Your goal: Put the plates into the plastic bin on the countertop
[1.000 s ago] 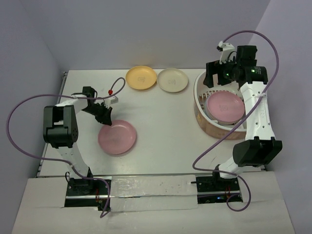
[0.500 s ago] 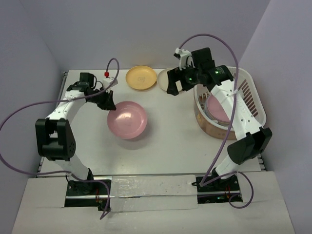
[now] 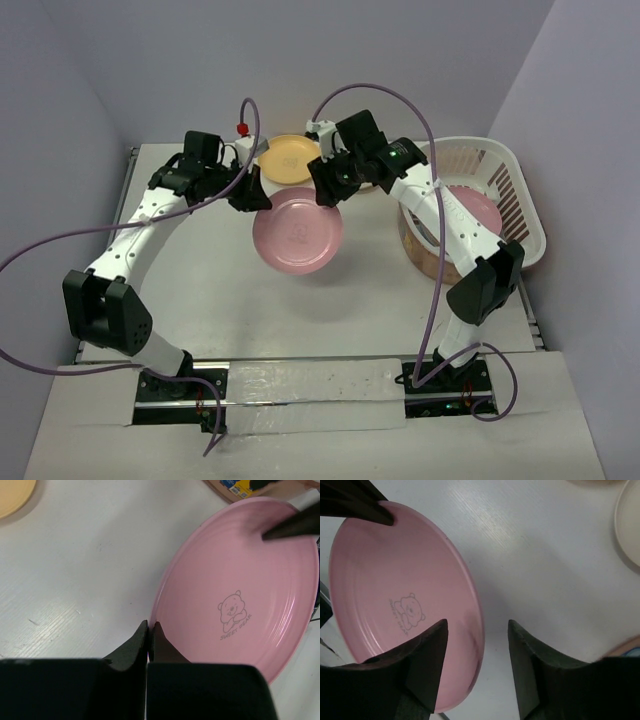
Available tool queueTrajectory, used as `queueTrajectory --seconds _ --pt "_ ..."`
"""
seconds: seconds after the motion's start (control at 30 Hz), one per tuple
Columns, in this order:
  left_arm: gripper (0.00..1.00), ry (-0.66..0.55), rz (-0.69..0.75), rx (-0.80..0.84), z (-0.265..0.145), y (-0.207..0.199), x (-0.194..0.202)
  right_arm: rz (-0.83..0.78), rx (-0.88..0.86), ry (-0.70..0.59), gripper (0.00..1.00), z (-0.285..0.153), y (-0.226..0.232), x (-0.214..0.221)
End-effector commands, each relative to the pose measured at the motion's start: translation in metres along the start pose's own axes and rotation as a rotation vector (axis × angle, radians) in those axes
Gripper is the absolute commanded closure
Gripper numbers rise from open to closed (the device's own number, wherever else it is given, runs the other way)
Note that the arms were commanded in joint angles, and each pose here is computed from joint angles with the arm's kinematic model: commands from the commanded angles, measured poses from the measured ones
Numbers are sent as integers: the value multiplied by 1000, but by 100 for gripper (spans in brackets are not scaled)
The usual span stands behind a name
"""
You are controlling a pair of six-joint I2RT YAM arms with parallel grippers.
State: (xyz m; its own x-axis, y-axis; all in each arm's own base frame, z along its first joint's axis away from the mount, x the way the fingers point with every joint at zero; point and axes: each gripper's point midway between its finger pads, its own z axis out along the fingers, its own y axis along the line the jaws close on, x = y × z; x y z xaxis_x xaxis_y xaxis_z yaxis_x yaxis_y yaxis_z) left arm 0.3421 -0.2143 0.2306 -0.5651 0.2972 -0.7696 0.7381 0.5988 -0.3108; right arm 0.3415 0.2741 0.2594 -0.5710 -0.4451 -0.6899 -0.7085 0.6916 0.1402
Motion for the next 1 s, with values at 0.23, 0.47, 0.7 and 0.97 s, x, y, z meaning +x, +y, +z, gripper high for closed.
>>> queueTrajectory --seconds 0.23,0.47,0.7,0.97 --pt "68 -156 62 12 -21 -24 -53 -28 57 -51 100 -17 -10 -5" --pt "9 -215 1 -131 -27 -1 -68 141 166 -169 100 -82 -85 -12" --pt "1 -285 -50 -232 -30 28 -74 363 482 -253 100 -188 -224 48" --pt "1 -272 -104 -246 -25 47 -66 514 653 -143 100 -229 -315 145"
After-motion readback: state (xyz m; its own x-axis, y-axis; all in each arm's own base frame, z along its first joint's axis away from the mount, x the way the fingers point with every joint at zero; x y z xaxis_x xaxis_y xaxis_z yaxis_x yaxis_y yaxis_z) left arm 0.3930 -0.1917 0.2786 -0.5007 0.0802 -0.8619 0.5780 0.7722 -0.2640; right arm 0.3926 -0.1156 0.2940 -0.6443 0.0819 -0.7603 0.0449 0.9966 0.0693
